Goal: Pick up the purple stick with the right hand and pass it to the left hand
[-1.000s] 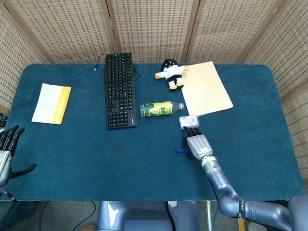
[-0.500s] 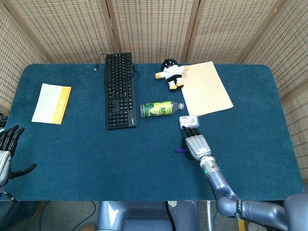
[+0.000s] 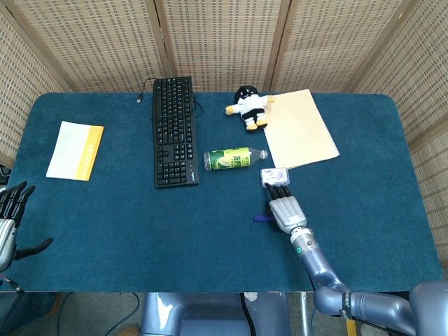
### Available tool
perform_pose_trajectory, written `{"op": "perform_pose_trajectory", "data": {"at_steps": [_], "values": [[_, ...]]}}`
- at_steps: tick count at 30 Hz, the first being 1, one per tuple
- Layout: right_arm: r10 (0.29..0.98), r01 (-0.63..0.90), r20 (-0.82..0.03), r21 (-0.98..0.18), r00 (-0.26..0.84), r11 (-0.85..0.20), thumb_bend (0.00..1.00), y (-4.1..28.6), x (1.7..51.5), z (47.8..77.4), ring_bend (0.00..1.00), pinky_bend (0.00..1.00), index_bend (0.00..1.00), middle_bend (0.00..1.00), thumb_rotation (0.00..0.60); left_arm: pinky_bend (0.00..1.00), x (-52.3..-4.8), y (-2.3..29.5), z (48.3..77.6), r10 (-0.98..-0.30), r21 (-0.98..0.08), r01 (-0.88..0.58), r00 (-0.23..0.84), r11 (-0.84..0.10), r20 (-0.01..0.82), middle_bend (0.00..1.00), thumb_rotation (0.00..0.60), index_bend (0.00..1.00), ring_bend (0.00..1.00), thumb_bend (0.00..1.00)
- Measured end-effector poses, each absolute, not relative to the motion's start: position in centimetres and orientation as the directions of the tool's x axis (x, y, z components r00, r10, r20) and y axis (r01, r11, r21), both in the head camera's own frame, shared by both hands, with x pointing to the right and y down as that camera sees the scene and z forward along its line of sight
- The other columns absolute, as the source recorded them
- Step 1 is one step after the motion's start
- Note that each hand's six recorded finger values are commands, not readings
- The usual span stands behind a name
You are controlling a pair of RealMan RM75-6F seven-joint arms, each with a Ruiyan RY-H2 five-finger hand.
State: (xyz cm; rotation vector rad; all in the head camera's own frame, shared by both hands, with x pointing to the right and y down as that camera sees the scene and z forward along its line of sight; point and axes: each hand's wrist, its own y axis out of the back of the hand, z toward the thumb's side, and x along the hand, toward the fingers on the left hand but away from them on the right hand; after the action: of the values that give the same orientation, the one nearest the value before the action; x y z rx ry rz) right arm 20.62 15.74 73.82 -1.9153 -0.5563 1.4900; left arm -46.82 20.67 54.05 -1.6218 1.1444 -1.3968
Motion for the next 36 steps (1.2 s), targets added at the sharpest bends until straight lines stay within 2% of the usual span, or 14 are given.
{"op": "perform_pose_trajectory", "data": {"at_steps": [5, 13, 23, 28, 36], "values": [[0.677, -0.04, -0.682, -0.712, 0.277, -0.701, 0.63, 15.7, 20.4, 73.6, 0.0, 0.0, 0.6, 0.0, 0.6, 0.0, -46.8, 20.7, 54.1, -0.93, -0.914, -0.175, 0.028, -0.366, 0.367, 0.0, 0.6, 0.0, 0.0, 0.0], [0.694, 0.008, -0.655, -0.725, 0.299, -0.688, 0.63, 15.4, 20.1, 72.6, 0.0, 0.0, 0.61, 0.0, 0.6, 0.0, -46.9, 20.7, 54.1, -0.93, -0.914, -0.176, 0.027, -0.366, 0.368, 0.0, 0.6, 0.0, 0.0, 0.0], [0.7, 0.149, -0.626, -0.7, 0.344, -0.698, 0.63, 14.7, 19.1, 69.8, 0.0, 0.0, 0.61, 0.0, 0.6, 0.0, -46.7, 20.3, 54.3, -0.928, -0.914, -0.164, 0.036, -0.37, 0.37, 0.0, 0.6, 0.0, 0.0, 0.0], [0.693, 0.248, -0.627, -0.652, 0.356, -0.717, 0.63, 13.8, 18.4, 68.1, 0.0, 0.0, 0.61, 0.0, 0.6, 0.0, -45.8, 19.4, 54.3, -0.928, -0.917, -0.144, 0.074, -0.372, 0.365, 0.0, 0.6, 0.0, 0.0, 0.0], [0.66, 0.403, -0.656, -0.527, 0.367, -0.748, 0.63, 11.9, 16.3, 66.1, 0.0, 0.0, 0.61, 0.0, 0.6, 0.0, -40.7, 15.7, 54.0, -0.894, -0.917, -0.077, 0.27, -0.391, 0.359, 0.0, 0.6, 0.0, 0.0, 0.0]]}}
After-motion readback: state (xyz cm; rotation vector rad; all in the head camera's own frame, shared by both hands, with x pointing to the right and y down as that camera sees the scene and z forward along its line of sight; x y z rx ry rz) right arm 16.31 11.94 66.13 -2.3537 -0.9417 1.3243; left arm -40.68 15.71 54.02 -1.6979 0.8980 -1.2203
